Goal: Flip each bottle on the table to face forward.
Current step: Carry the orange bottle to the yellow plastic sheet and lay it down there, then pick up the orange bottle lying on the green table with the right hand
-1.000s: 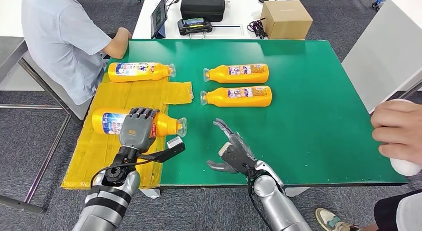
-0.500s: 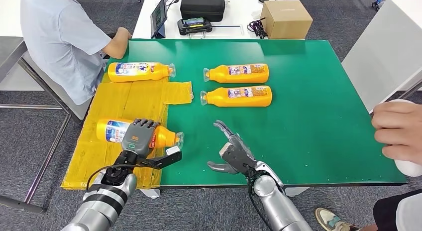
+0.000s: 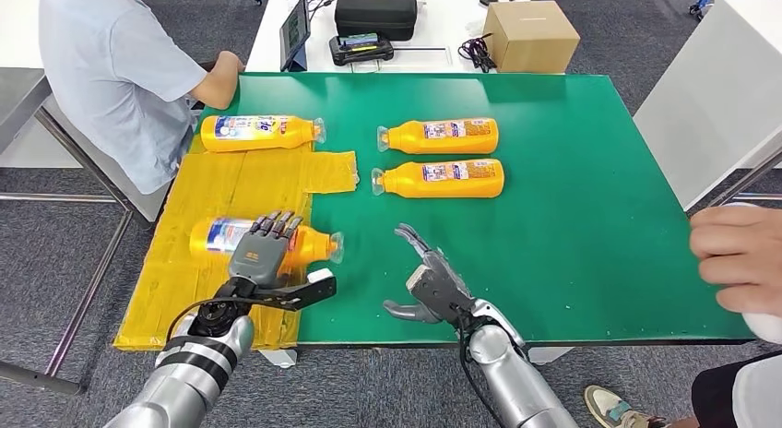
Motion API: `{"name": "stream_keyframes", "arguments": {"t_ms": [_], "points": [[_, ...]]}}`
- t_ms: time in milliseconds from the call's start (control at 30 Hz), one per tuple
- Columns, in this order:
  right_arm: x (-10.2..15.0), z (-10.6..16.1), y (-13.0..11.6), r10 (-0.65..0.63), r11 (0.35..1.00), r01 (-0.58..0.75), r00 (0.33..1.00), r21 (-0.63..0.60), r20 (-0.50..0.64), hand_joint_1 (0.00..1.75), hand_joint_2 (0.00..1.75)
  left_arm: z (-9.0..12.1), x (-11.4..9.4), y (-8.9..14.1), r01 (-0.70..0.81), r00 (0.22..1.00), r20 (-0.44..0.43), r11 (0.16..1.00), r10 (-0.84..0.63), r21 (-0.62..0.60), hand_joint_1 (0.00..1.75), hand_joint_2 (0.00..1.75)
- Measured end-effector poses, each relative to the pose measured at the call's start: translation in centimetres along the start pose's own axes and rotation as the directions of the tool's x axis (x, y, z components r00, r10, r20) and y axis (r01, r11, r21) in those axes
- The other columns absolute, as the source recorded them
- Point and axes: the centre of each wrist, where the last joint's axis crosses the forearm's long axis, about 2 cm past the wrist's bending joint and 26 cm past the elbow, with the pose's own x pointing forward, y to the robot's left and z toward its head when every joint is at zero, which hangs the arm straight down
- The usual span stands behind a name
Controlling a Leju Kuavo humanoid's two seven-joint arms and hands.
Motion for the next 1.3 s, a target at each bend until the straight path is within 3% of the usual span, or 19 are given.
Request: {"name": "stream_keyframes", "arguments": {"t_ms": [267, 733, 1033, 1200, 1300], "points": [[-0.2, -0.5, -0.8, 0.016, 1.000, -0.016, 1.000, 0.001, 0.004, 0.00, 1.75, -0.3, 0.0, -0.3, 0.004, 1.000, -0.017, 1.000, -0.005, -0.013, 0.00, 1.75], [-0.9, 0.5, -0.5, 0.035, 0.999, -0.035, 0.999, -0.007, -0.031, 0.00, 1.75, 0.5, 2.5, 0.5, -0.037, 0.996, 0.083, 0.998, 0.033, 0.044, 0.00, 1.75], [-1.0, 1.7, 0.0, 0.029, 0.999, -0.031, 0.998, -0.029, -0.061, 0.00, 1.75, 1.9, 6.0, 4.4, -0.098, 0.982, 0.181, 0.964, 0.053, 0.247, 0.00, 1.75], [-0.5, 2.4, 0.3, -0.003, 0.996, -0.002, 0.998, -0.092, -0.061, 0.00, 1.75, 3.7, 7.4, 6.4, -0.156, 0.971, 0.225, 0.926, 0.080, 0.345, 0.00, 1.75], [-0.1, 2.6, 0.4, -0.010, 0.994, 0.004, 0.998, -0.111, -0.056, 0.00, 0.44, 4.4, 7.8, 7.2, -0.171, 0.968, 0.239, 0.910, 0.082, 0.379, 0.00, 1.75]]}}
